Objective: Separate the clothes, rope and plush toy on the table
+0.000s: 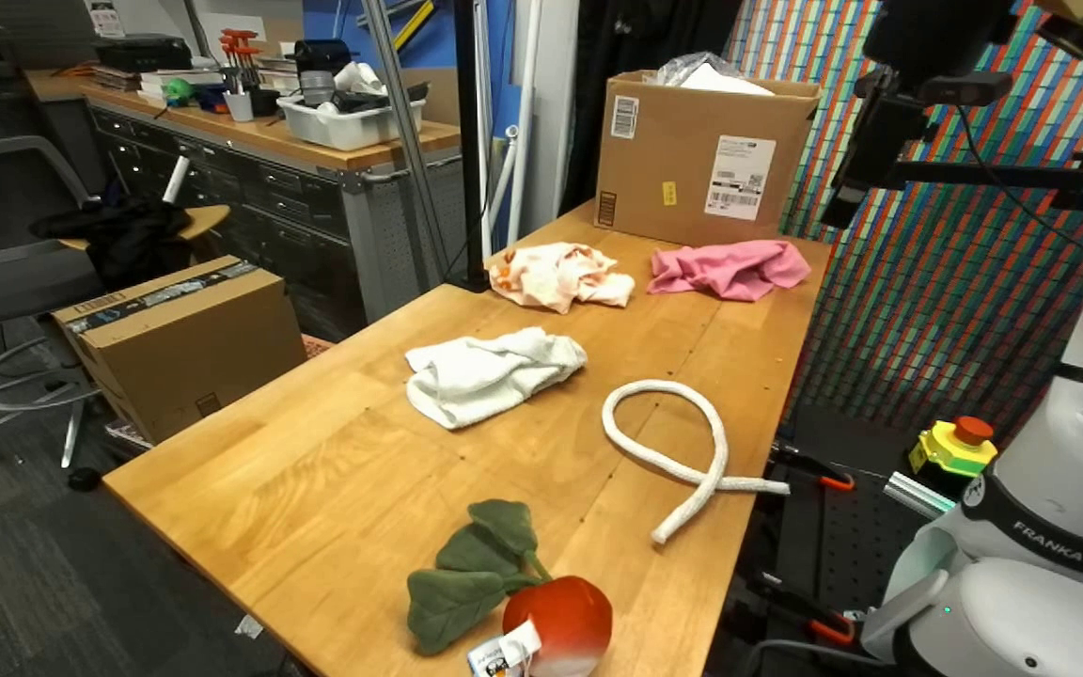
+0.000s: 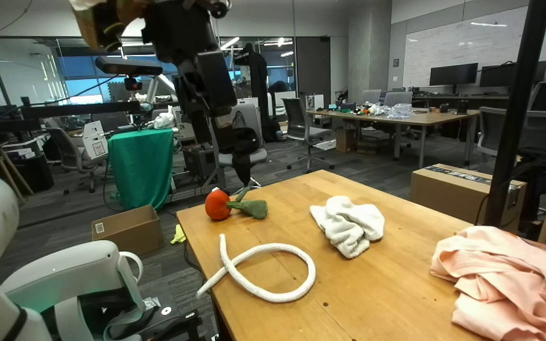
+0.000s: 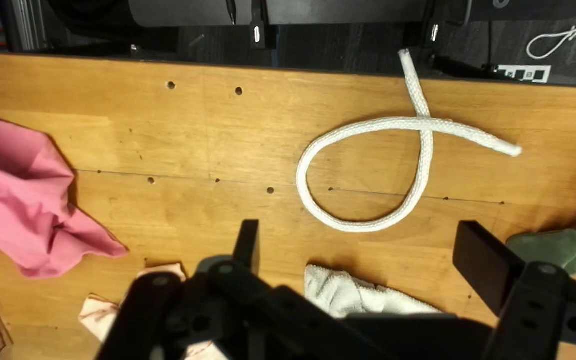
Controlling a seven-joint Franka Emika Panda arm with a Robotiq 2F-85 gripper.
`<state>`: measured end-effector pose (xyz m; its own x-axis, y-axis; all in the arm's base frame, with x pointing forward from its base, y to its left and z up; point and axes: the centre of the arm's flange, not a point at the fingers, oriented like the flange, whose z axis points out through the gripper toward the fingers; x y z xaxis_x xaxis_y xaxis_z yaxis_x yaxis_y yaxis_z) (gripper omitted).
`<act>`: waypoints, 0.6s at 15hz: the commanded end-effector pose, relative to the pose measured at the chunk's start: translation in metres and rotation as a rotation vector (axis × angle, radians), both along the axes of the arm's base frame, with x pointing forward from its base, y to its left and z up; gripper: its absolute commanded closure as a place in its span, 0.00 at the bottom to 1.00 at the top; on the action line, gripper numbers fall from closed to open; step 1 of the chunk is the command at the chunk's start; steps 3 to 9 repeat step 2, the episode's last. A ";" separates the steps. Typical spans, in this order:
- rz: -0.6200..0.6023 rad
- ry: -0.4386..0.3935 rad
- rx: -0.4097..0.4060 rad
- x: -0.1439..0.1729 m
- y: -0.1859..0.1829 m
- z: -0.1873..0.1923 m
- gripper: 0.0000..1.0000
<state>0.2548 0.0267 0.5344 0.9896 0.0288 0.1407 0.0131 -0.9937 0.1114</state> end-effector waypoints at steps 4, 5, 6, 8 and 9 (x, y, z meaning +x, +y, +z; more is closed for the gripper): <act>0.006 -0.038 -0.003 -0.013 -0.002 0.000 0.00; 0.006 -0.038 -0.003 -0.013 -0.002 0.000 0.00; 0.006 -0.038 -0.003 -0.013 -0.002 0.000 0.00; 0.006 -0.038 -0.003 -0.013 -0.002 0.000 0.00; 0.006 -0.038 -0.003 -0.013 -0.002 0.000 0.00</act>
